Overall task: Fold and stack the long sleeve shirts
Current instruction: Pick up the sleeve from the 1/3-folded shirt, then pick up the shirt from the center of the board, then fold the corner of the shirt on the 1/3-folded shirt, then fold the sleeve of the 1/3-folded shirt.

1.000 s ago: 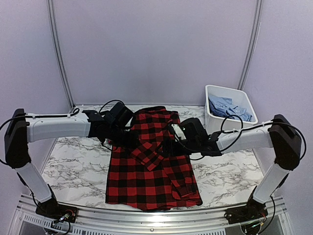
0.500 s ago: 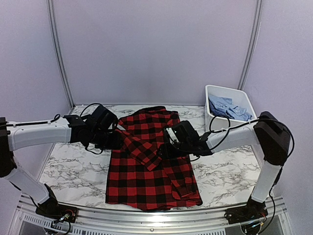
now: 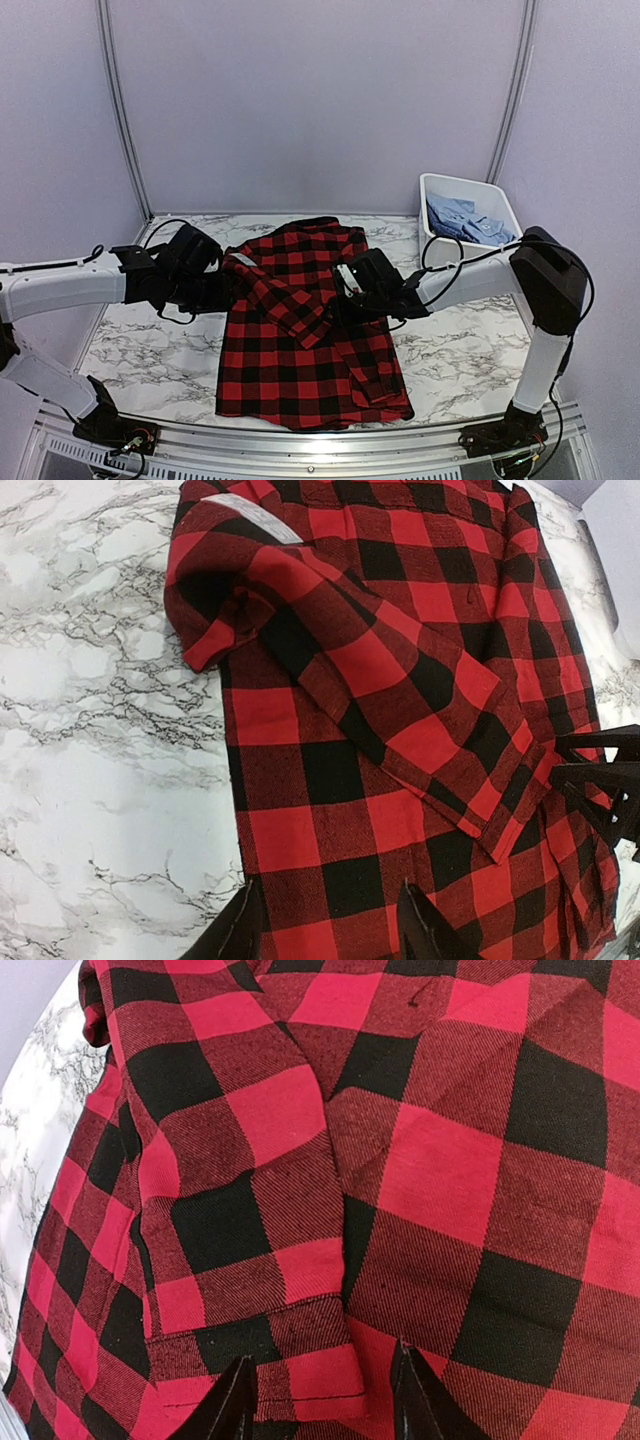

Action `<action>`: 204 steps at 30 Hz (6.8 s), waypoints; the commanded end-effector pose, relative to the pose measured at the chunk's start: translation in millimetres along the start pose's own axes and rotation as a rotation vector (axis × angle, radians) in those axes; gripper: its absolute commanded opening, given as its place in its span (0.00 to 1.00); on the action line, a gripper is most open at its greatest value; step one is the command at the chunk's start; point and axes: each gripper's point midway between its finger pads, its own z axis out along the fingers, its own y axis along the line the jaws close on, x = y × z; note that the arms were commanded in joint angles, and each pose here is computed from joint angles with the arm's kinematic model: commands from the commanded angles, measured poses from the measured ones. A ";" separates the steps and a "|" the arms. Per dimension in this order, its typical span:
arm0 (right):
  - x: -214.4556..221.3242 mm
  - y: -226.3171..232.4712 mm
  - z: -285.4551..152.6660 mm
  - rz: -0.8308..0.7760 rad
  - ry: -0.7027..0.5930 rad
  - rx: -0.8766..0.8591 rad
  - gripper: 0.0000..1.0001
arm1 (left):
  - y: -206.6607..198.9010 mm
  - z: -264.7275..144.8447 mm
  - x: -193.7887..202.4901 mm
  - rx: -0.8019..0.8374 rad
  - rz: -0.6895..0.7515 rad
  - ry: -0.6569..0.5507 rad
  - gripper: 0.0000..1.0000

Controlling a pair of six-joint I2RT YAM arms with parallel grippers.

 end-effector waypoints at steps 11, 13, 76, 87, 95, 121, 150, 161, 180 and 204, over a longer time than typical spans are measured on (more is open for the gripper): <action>1.7 9.9 8.2 0.010 0.015 -0.007 0.30 | 21.8 1.5 70.0 -0.009 -0.100 0.144 0.48; -2.3 13.5 6.0 0.013 0.006 -0.017 0.26 | 27.1 3.1 86.8 -0.028 -0.112 0.179 0.48; -276.2 95.2 -175.6 -0.393 -0.554 0.232 0.00 | -60.6 -55.9 181.3 0.234 -0.064 0.375 0.00; -310.8 39.4 -229.9 -0.377 -0.636 0.343 0.00 | -116.3 -53.8 164.5 0.287 0.150 0.371 0.00; -306.4 3.6 -248.2 -0.370 -0.630 0.425 0.00 | -162.3 -48.2 167.0 0.364 0.267 0.433 0.00; -266.8 -25.6 -254.6 -0.343 -0.560 0.440 0.00 | -190.2 -13.3 209.3 0.393 0.388 0.624 0.00; -181.6 23.7 -215.0 -0.367 -0.389 0.219 0.00 | -128.5 -3.6 87.1 0.310 0.066 0.288 0.30; -215.6 10.0 -249.7 -0.381 -0.473 0.404 0.00 | -109.1 39.8 18.6 0.275 -0.007 0.209 0.23; -36.8 105.1 -101.0 -0.509 0.034 -0.055 0.00 | -85.9 63.2 -6.9 0.303 -0.095 0.262 0.22; 85.2 126.2 -72.4 -0.671 0.486 0.080 0.00 | -70.3 53.2 11.5 0.307 -0.093 0.270 0.22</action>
